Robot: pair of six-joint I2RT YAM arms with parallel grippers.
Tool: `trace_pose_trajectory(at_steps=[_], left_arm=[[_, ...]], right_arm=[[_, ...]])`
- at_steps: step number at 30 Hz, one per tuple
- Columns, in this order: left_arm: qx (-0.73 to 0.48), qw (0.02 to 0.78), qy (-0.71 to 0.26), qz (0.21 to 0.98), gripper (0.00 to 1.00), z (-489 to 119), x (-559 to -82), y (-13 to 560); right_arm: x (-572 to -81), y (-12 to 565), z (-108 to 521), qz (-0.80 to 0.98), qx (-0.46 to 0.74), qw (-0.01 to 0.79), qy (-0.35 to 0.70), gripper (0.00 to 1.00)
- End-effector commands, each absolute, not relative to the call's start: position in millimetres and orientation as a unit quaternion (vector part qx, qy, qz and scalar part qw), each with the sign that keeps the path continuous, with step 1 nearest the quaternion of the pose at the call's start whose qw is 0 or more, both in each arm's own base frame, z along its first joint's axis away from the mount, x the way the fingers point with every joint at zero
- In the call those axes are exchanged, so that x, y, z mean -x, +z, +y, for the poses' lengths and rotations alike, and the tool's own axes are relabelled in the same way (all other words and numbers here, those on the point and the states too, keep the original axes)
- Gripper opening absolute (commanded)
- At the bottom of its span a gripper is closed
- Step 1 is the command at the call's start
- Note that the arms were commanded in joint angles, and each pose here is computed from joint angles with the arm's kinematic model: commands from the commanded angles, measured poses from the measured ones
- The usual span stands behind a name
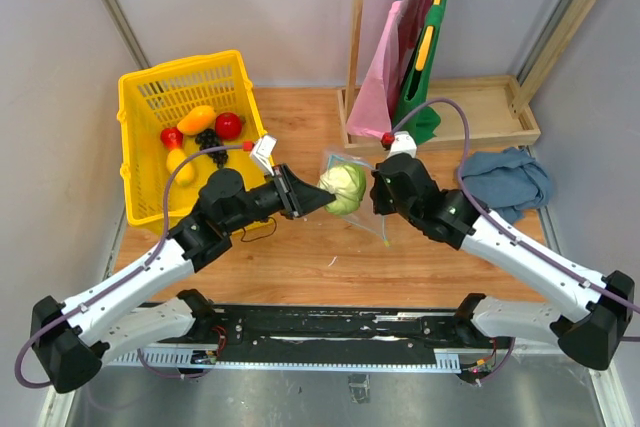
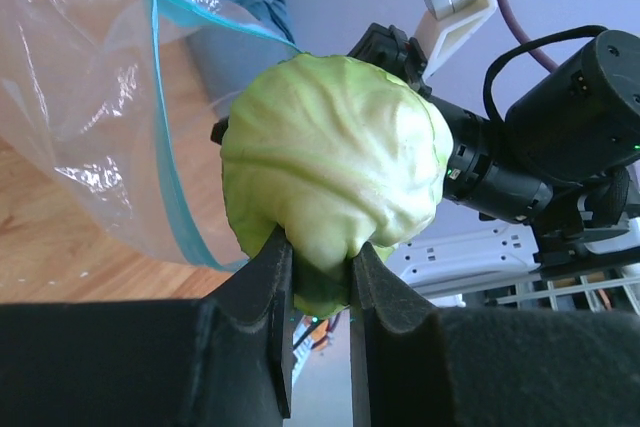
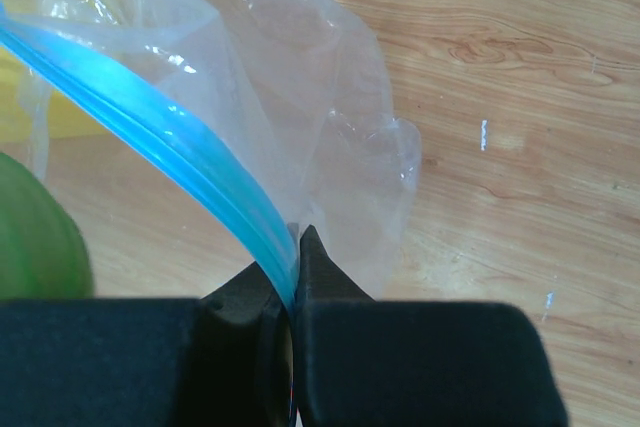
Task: Place the food in the zip-top bag and seal the zipper
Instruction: Place the fake vegetable in the zipper food storage bag.
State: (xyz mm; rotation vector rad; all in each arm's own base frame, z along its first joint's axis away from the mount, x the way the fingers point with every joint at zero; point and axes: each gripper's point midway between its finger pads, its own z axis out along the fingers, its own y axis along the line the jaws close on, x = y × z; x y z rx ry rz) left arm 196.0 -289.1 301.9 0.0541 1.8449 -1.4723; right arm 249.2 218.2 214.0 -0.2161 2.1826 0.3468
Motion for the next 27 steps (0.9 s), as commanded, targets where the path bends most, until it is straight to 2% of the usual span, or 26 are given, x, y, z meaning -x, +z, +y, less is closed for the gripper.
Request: trace_pose_trajectory(at_steps=[1,16,20,27], left_arm=[[0.0,0.391,-0.6,0.698,0.0,-303,-197,319],[0.02,0.429,-0.455,0.78,0.01,-301,-232,273],[-0.006,0.421,-0.469,0.777,0.18,-318,-224,278],[-0.019,0.432,-0.435,0.79,0.48,-319,-225,275]], right_arm=[[-253,228,222,0.865,0.057,0.466,0.179,0.0],[-244,235,235,0.845,0.071,0.473,0.238,0.01],[-243,234,237,0.844,0.075,0.472,0.243,0.01],[-244,237,228,0.839,0.064,0.486,0.235,0.01]])
